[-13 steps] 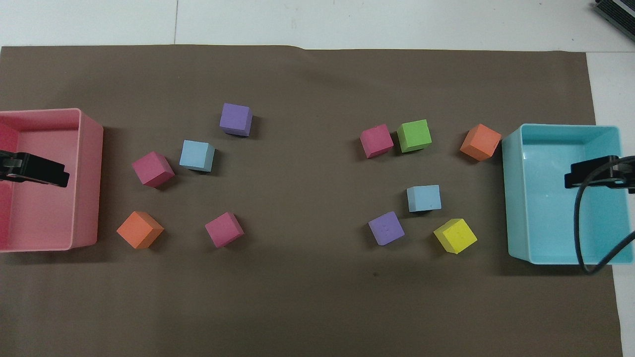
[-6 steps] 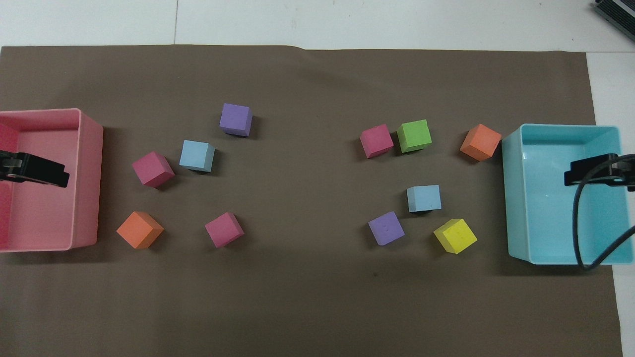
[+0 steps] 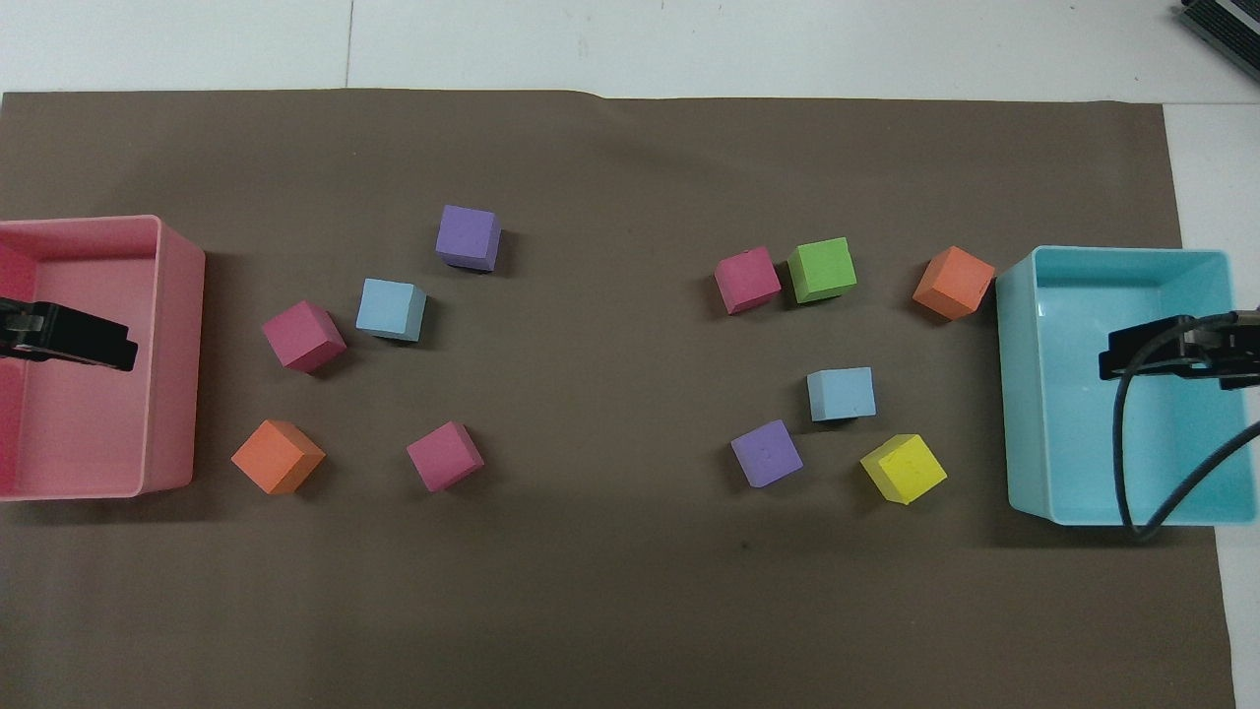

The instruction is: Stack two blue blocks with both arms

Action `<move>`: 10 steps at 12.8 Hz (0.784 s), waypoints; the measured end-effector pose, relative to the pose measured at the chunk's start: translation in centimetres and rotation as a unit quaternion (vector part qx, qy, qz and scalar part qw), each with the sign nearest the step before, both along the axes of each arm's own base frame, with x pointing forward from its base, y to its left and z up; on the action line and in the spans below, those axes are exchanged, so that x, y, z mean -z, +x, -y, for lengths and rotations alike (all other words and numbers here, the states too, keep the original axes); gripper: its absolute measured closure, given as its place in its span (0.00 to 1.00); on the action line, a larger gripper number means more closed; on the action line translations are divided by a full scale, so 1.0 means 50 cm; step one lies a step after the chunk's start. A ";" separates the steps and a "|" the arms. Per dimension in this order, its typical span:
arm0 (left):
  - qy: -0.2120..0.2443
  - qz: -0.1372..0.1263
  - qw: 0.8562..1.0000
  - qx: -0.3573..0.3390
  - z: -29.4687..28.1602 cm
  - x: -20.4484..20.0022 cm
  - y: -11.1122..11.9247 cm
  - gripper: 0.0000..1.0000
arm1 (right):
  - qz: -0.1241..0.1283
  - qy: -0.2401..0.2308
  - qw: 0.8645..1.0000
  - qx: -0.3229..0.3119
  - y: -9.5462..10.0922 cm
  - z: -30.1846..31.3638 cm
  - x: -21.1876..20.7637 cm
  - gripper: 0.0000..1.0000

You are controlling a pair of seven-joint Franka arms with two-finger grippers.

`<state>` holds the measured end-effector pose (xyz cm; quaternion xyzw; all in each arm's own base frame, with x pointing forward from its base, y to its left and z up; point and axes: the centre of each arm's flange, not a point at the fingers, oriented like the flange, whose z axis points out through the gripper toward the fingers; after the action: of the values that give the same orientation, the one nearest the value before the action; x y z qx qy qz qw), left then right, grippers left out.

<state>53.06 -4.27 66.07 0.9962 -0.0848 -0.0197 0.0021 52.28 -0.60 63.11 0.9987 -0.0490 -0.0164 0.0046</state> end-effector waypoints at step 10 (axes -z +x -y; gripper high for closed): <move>0.000 0.003 1.000 -0.008 -0.016 -0.001 0.002 0.00 | 0.013 0.000 0.999 -0.034 0.054 -0.194 0.235 0.00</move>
<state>53.17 -3.47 66.13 0.9969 -0.0773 -0.0171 0.0023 54.99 9.08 51.37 0.9999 -0.0146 -0.0029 0.0049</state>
